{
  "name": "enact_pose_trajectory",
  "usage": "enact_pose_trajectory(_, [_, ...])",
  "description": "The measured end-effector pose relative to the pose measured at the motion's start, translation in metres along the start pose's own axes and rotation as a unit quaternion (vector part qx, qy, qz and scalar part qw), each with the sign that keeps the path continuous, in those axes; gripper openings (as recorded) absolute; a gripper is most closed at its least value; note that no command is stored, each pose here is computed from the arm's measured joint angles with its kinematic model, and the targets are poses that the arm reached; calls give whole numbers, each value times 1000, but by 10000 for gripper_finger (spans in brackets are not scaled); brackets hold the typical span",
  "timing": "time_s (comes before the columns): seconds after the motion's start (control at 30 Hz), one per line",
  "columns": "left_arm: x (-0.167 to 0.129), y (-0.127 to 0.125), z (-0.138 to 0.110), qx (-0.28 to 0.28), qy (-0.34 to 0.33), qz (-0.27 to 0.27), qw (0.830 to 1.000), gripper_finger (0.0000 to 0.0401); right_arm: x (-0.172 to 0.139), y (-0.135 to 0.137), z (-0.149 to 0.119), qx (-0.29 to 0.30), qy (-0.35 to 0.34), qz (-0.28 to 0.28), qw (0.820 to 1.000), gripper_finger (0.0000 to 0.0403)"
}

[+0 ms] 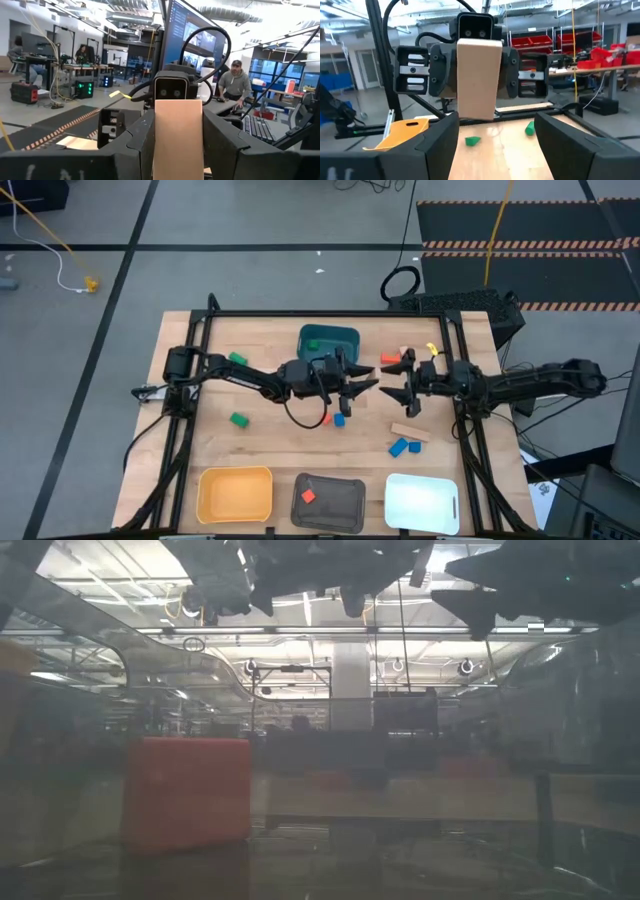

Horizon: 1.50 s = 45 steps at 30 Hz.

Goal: Sort & place blocks by color
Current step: Put the bottom left light brown block into the white bin

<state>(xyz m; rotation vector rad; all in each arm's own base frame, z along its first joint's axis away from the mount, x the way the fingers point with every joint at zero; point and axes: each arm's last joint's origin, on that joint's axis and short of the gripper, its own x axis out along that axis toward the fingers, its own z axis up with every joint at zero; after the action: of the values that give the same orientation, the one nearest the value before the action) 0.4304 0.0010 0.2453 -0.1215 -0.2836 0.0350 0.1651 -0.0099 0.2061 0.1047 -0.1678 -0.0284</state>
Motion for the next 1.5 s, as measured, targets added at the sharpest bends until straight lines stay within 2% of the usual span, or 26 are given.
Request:
enact_pose_trajectory(0.3, [4, 0, 4, 4, -1, 0, 1000, 132, 23, 0, 6, -28, 15, 1, 999, 254])
enact_pose_trajectory(0.67, [4, 0, 1, 4, 15, 2, 1000, 132, 32, 0, 9, -28, -6, 2, 1000, 254])
enact_pose_trajectory(0.83, [3, 0, 0, 4, 16, 2, 1000, 132, 34, 0, 7, -4, 0, 0, 1000, 249])
enact_pose_trajectory(1.0, [4, 0, 0, 7, 16, 3, 1000, 132, 34, 0, 7, 8, 0, 0, 1000, 202])
enact_pose_trajectory(1.17, [4, 1, 1, 10, 13, 8, 1000, 132, 34, 0, 8, 29, -7, 1, 1000, 117])
enact_pose_trajectory(1.3, [4, 1, 1, 7, 14, 8, 1000, 138, 34, 0, 8, 41, -7, 1, 999, 114])
enact_pose_trajectory(1.5, [4, 1, 0, 5, 19, 4, 1000, 199, 34, 0, 8, 53, -6, 2, 999, 114])
